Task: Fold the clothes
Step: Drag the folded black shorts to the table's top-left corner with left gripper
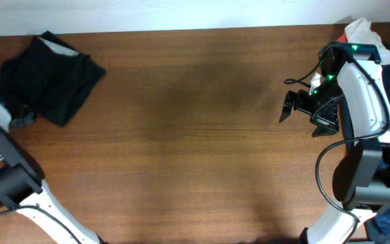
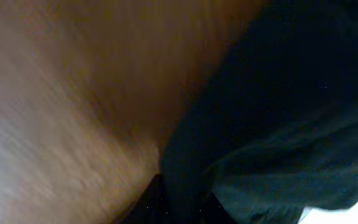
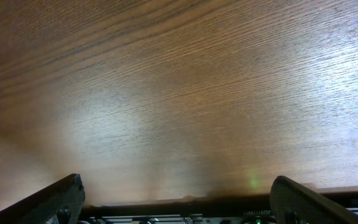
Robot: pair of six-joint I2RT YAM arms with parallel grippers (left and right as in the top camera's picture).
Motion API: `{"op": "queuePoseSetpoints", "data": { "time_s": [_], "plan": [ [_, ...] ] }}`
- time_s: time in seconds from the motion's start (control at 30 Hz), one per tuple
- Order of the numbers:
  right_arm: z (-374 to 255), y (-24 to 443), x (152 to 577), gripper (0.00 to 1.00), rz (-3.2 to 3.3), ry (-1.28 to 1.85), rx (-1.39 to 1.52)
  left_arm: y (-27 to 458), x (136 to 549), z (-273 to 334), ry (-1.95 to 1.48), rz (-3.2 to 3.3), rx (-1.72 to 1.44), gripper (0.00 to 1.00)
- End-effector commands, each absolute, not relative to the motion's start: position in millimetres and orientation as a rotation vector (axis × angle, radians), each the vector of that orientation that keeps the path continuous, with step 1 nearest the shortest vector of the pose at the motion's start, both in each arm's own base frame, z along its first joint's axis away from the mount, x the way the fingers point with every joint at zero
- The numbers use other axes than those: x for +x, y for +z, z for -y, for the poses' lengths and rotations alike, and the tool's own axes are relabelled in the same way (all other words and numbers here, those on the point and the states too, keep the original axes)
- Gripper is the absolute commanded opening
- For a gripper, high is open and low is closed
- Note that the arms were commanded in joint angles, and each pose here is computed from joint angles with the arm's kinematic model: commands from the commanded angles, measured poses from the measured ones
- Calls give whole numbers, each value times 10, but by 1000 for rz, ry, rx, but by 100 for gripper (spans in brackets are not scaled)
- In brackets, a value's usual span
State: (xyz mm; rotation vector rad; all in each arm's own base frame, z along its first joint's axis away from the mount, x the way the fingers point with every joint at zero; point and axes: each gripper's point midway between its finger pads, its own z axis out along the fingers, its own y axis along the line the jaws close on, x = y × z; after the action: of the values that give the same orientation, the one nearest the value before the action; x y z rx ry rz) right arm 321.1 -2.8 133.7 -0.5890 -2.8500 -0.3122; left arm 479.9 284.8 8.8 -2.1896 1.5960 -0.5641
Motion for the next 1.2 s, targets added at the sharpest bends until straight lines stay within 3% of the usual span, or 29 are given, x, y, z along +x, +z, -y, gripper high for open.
{"op": "queuePoseSetpoints", "data": {
  "time_s": [0.0,0.1,0.23,0.47,0.57,0.63,0.67,0.73,0.9,1.07,1.17],
  "plan": [
    [22,1419,3232,99,2874,-330,-595,-50,4665,-2961,-502,-1554,-2254,15],
    [22,1418,3240,99,2877,-331,-595,-22,4811,-2868,-503,-1572,-2202,20],
    [25,1414,3266,99,2882,-332,-617,84,5305,-2534,-588,-1587,-2050,20],
    [25,1414,3264,99,2881,-332,-617,-317,5605,-1938,-657,-1603,-2091,23],
    [26,1413,3267,99,2882,-331,-617,-331,5795,-1762,-713,-1620,-2012,33],
    [25,1414,3263,98,2880,-331,-617,-305,5836,-1699,-717,-1677,-1942,63],
    [25,1414,3262,99,2880,-331,-617,-299,5844,-1670,-731,-1707,-1914,69],
    [24,1415,3256,99,2877,-330,-616,-303,5800,-1632,-772,-1781,-1877,80],
    [25,1415,3257,98,2878,-330,-616,-364,5190,-1850,-689,-1895,-2070,92],
    [25,1414,3260,99,2879,-331,-616,37,4941,-2172,-499,-2015,-1897,97],
    [25,1415,3257,99,2878,-330,-616,413,4892,-2277,-387,-2062,-1747,93]
  ]
}}
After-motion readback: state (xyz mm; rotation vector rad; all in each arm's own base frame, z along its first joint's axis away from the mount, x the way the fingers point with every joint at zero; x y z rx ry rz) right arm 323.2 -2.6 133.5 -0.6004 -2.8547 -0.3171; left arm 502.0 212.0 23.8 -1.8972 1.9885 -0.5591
